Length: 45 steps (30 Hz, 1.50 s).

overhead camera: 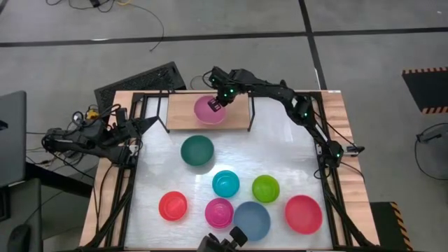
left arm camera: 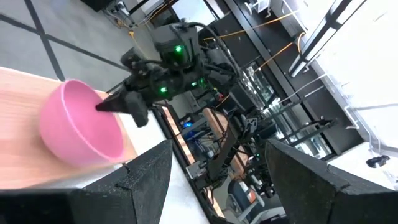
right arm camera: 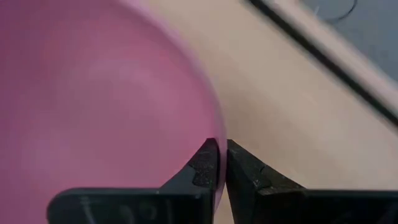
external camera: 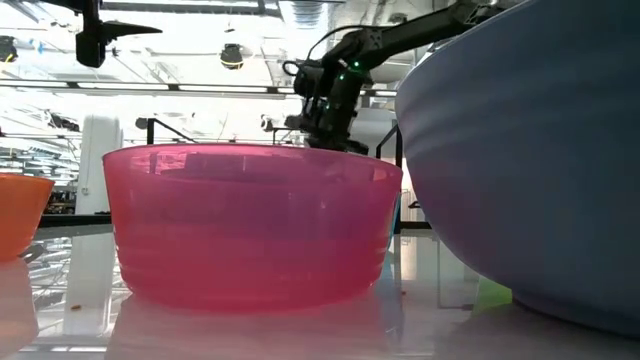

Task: Place and stack bowls onto a shelf
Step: Put the pink bowl on the shelf

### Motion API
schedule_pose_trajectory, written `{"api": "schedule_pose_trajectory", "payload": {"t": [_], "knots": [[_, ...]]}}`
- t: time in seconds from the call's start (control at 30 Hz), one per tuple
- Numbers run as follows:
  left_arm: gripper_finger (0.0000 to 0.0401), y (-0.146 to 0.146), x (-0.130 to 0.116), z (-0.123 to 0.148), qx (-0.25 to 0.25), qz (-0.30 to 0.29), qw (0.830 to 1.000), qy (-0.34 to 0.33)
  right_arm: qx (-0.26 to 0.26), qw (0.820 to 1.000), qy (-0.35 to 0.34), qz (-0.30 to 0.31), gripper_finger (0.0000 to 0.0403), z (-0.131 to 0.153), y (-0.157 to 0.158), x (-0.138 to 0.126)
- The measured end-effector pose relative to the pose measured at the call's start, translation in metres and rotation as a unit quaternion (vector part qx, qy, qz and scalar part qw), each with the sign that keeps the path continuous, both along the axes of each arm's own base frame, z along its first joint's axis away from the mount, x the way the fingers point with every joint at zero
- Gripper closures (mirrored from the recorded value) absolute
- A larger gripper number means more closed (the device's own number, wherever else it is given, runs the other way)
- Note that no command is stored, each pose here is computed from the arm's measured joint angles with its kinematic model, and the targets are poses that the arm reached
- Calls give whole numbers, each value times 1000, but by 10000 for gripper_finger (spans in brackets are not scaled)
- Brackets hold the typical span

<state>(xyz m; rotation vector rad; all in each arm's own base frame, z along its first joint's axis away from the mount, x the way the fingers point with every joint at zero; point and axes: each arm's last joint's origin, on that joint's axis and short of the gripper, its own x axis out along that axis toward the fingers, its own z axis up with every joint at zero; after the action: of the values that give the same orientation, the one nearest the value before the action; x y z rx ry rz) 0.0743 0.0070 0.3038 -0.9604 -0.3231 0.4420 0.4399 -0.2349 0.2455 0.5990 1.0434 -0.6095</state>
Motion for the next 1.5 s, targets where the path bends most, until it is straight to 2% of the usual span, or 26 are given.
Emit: {"api": "schedule_pose_trajectory", "payload": {"t": [0.23,0.37,0.47,0.63,0.73,0.8,0.9,0.97,1.07,1.13,1.17,1.4,1.5], "knots": [[156,0,0,0,0,0,1000,0,-37,999,-18,0,348,6,3,6],[156,0,0,0,0,0,1000,0,-44,999,-27,3,332,15,2,5],[156,0,0,0,0,0,1000,0,-52,998,-36,8,304,16,2,7],[156,0,0,0,5,0,1000,3,-60,997,-54,11,234,26,4,7],[156,0,0,0,5,-1,1000,5,-55,996,-69,18,201,43,8,0],[156,0,0,-1,6,-1,1000,8,-66,995,-73,23,195,57,13,-6],[156,0,0,-2,6,-1,1000,14,-77,994,-78,25,211,87,26,-21],[156,0,0,-2,6,-2,1000,14,-77,993,-77,34,243,104,38,-30],[156,0,0,-2,6,-2,1000,15,-64,995,-38,66,316,103,57,-33],[156,0,0,-2,6,-2,1000,15,-51,994,2,99,371,91,70,-30],[156,0,0,-2,6,-2,1000,15,-47,992,20,118,383,84,76,-26],[156,0,0,-2,-2,-3,1000,11,-9,980,110,164,384,32,95,-3],[156,0,0,-3,-5,-4,1000,12,-7,978,117,173,385,23,99,2]]}}
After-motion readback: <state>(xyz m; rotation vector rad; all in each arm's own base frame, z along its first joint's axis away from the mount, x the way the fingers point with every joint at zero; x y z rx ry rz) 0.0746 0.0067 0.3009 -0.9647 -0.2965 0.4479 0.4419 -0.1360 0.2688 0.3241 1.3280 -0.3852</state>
